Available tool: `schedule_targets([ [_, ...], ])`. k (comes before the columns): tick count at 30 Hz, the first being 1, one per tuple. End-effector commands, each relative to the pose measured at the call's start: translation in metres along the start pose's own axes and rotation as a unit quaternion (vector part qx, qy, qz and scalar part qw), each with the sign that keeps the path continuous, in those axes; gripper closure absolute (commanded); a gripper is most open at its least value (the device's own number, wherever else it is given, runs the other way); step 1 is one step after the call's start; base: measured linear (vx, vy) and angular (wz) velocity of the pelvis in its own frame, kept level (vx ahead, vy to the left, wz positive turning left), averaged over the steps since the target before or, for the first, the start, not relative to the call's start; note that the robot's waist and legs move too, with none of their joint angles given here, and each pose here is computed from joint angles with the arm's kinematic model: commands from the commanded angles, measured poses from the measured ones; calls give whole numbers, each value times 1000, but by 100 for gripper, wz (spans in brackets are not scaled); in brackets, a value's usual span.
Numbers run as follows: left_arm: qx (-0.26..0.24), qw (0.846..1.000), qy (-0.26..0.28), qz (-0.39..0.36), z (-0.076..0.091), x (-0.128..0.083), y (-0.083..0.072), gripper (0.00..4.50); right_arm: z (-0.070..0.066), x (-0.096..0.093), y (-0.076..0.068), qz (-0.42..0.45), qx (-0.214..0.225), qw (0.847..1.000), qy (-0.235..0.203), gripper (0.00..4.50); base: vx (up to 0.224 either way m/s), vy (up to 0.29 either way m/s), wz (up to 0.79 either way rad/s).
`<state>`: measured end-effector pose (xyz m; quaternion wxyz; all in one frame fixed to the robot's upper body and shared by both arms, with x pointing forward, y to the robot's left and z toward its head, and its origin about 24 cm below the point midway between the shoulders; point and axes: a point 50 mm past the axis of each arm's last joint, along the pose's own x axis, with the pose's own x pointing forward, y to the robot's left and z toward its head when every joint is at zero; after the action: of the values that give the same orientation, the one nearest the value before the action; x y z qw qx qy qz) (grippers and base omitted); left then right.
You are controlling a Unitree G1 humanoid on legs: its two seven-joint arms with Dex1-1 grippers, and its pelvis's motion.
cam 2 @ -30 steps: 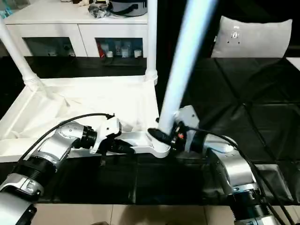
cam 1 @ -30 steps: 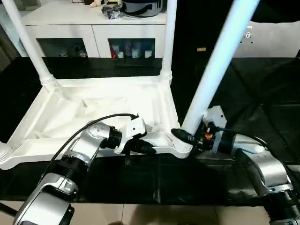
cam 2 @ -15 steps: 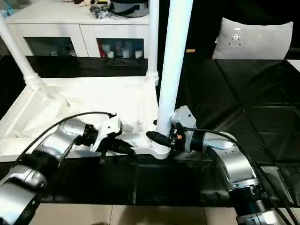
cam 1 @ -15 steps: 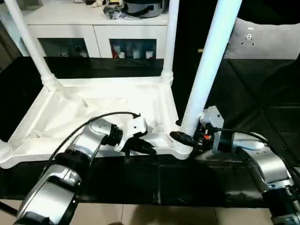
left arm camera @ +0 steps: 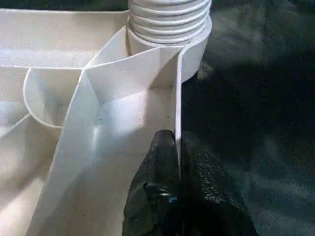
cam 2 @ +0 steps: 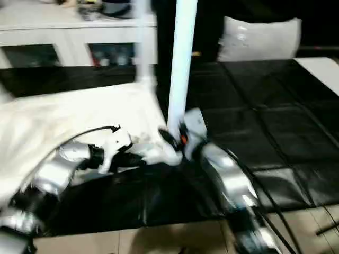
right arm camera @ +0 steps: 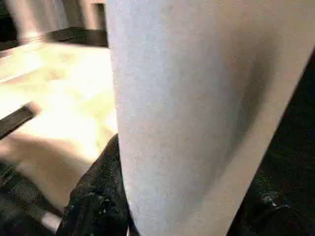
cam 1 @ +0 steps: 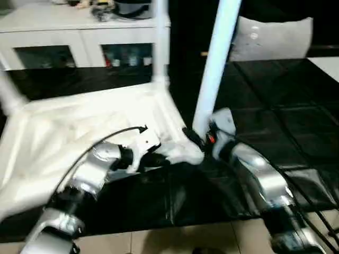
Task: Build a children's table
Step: Rotate leg to tighten
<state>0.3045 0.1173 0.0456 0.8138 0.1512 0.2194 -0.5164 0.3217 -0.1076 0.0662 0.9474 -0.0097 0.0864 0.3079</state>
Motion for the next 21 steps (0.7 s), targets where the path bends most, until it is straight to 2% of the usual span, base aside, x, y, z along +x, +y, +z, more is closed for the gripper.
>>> schedule_targets([
  [1, 27, 997, -69, -8, 36, 3, -13, 450, -40, -8, -23, -95, 25, 991, 96, 261, 0, 0, 0],
  [4, 31, 997, -76, 5, 48, 12, -24, 450, -38, -4, -24, -103, 33, 990, 94, 261, 0, 0, 0],
  [6, 36, 997, -70, 13, 49, 13, -26, 450, -38, -3, -23, -105, 34, 990, 93, 261, 0, 0, 0],
  [8, 51, 997, -57, 29, 48, 14, -24, 450, -38, -2, -22, -101, 37, 990, 92, 261, 0, 0, 0],
  [12, 42, 997, -48, 52, 46, 11, -18, 450, -38, 2, -18, -87, 28, 993, 79, 261, 0, 0, 0],
  [18, 28, 996, -49, 71, 43, 7, -12, 450, -39, 2, -18, -89, 47, 993, 69, 261, 0, 0, 0],
  [19, 24, 996, -53, 75, 41, 6, -10, 450, -38, 2, -18, -82, 47, 993, 66, 226, 0, 0, 0],
  [21, 22, 995, -56, 78, 39, 6, -8, 450, -38, 2, -17, -75, 45, 994, 64, 187, 0, 0, 0],
])
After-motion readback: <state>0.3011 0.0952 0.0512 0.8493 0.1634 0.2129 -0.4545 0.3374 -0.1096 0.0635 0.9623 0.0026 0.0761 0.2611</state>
